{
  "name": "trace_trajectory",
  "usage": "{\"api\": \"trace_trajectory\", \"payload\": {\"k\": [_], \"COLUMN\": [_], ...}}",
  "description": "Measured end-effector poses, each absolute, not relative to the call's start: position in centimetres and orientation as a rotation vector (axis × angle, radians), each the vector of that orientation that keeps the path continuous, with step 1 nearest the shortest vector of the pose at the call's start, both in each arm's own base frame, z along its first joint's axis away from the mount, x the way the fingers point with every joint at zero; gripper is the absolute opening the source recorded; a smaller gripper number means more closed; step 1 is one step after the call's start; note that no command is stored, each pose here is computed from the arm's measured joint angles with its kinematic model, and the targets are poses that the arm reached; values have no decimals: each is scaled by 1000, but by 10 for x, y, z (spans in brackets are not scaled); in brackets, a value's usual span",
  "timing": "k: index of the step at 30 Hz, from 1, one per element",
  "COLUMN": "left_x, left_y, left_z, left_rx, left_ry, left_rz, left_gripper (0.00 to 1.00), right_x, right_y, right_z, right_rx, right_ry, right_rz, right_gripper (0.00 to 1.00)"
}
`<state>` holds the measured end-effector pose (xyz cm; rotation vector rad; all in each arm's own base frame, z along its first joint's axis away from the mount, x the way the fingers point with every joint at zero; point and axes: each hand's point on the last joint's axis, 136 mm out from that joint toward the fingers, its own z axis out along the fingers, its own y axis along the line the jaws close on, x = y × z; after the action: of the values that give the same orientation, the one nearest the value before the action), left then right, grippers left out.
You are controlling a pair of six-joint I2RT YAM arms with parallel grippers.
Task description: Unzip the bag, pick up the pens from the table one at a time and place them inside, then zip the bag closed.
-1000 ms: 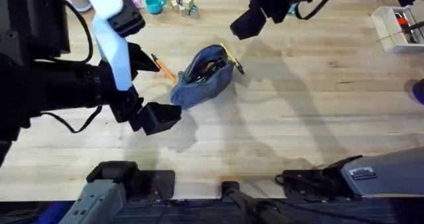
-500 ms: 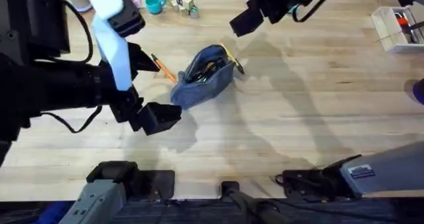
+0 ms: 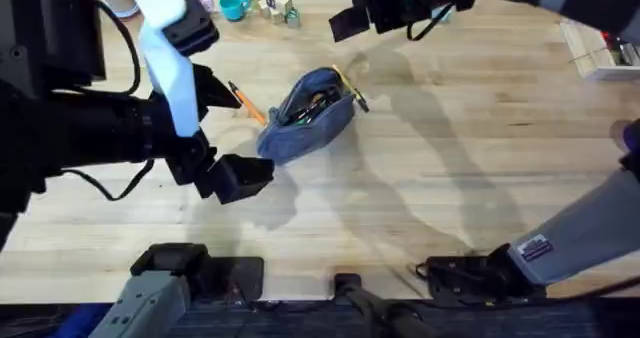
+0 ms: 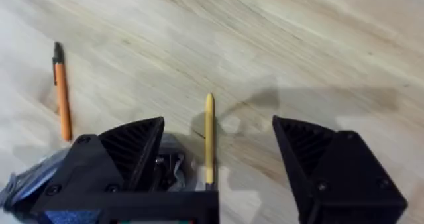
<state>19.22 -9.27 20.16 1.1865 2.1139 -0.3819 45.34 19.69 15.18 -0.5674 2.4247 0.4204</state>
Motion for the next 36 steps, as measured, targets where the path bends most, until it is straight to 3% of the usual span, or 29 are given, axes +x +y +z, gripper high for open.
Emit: {"api": "trace_trajectory", "payload": {"k": [11,31,36], "left_x": [192,192,192], "left_y": [-93,-93,-93], "left_z": [202,202,202], "left_rx": [1187,1187,1187], "left_ry": [2114,2113,2113], "left_rz": [-382,-381,-381], "left_gripper": [993,994,994], "right_x": [461,442,445], "right_y": [187,189,196], "right_z": [93,59,50], "right_rx": [-457,-652,-670], "right_ry": [2571,2649,2651], "right_rz": [354,267,245], "right_gripper": [996,992,951]}}
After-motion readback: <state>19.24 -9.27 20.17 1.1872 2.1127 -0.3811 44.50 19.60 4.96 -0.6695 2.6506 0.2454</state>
